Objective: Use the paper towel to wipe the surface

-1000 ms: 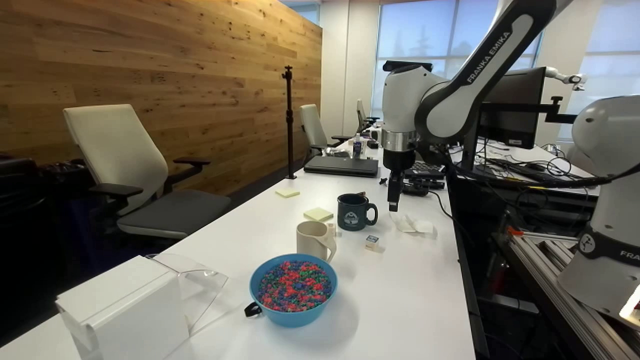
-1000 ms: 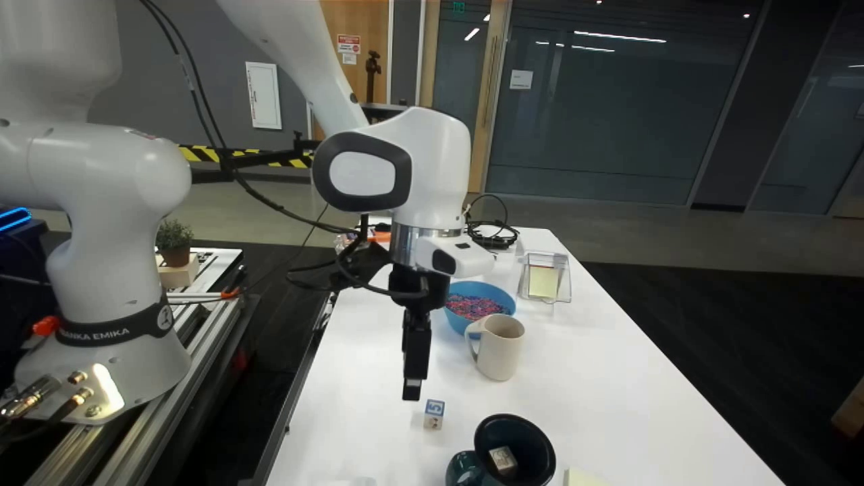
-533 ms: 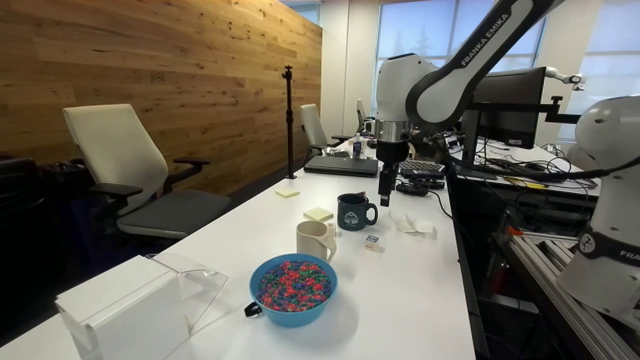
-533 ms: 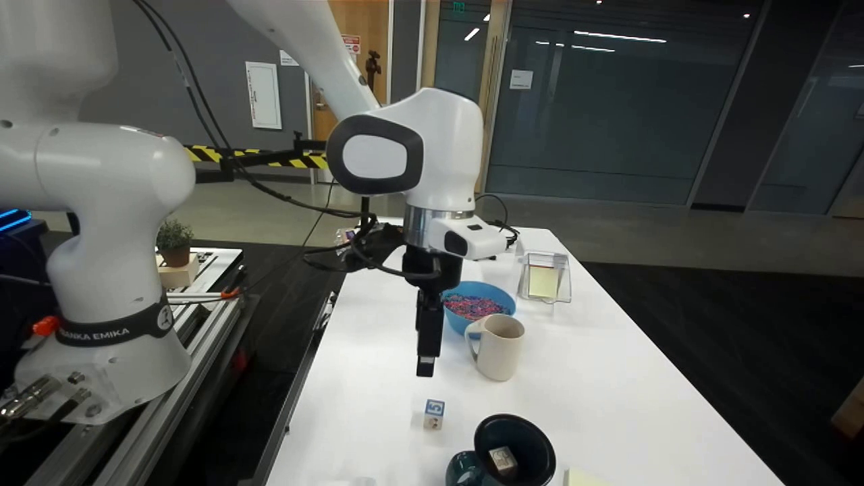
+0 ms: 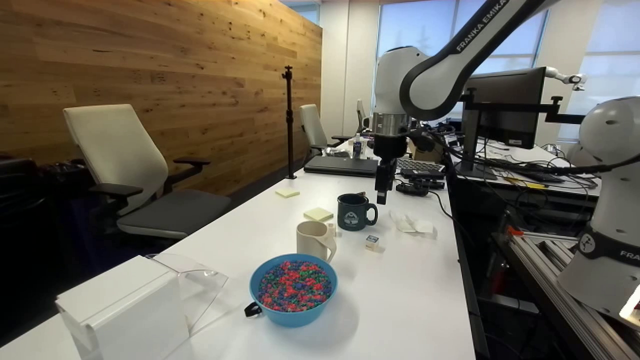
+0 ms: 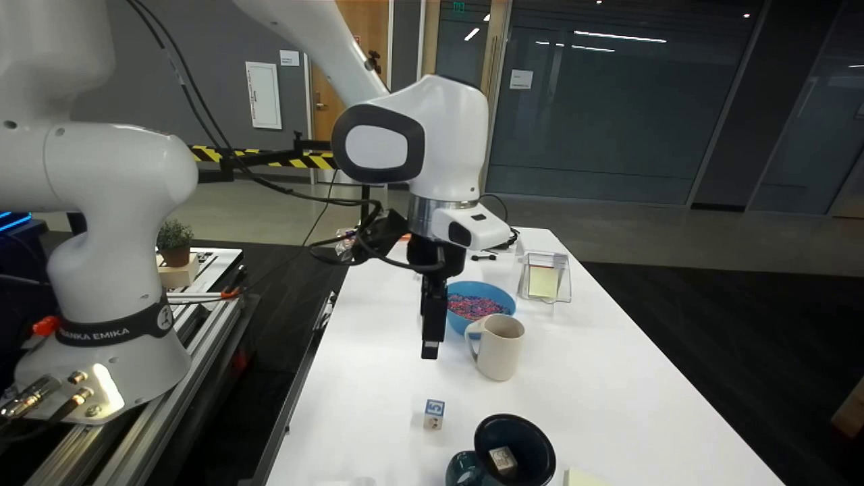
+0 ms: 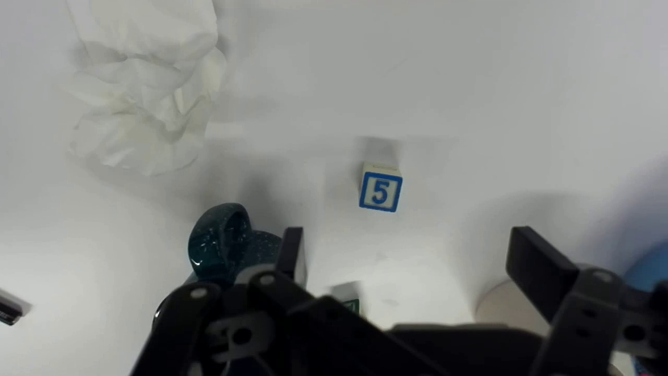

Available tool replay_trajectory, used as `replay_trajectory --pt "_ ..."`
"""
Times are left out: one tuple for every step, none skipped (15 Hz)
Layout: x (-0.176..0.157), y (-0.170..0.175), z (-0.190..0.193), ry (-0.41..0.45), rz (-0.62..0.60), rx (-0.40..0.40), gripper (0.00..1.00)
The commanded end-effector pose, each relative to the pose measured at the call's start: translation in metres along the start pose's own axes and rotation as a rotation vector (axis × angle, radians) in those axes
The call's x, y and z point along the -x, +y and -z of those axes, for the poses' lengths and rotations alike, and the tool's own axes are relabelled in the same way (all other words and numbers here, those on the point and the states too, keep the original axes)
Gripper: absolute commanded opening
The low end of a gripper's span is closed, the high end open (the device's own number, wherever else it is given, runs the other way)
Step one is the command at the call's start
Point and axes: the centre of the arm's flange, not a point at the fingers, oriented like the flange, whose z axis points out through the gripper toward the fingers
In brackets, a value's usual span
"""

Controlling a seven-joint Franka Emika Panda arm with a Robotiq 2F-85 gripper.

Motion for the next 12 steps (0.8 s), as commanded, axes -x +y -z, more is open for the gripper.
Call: replay_trajectory --pt "0.0148 0.0 0.023 -0.011 0.009 -0.041 1.0" --pt "0.0153 -0.0004 0.0237 -0.011 0.01 -0.044 1.0" --pt "0.0157 -0.001 0.0242 -0.013 0.011 -0.048 1.0" --pt "0.0158 -0.0009 0.0247 -0.015 0.012 -0.052 1.0" --pt "0.0164 -0.0013 0.0251 -0.015 0.015 -0.053 1.0" --pt "0.0167 -0.0014 0.0257 -0.014 0.017 -0.055 1.0" --pt "0.0168 -0.0016 0.0264 -0.013 0.018 -0.054 1.0" --pt "0.0171 -0.0014 0.027 -0.012 0.019 -0.053 1.0" --pt "0.0172 -0.0016 0.0282 -0.011 0.02 -0.051 1.0" --pt "0.0175 -0.0017 0.0293 -0.011 0.02 -0.05 1.0" --pt "0.0178 -0.0016 0.0302 -0.011 0.019 -0.049 1.0" --pt "0.0182 -0.002 0.0314 -0.012 0.018 -0.044 1.0"
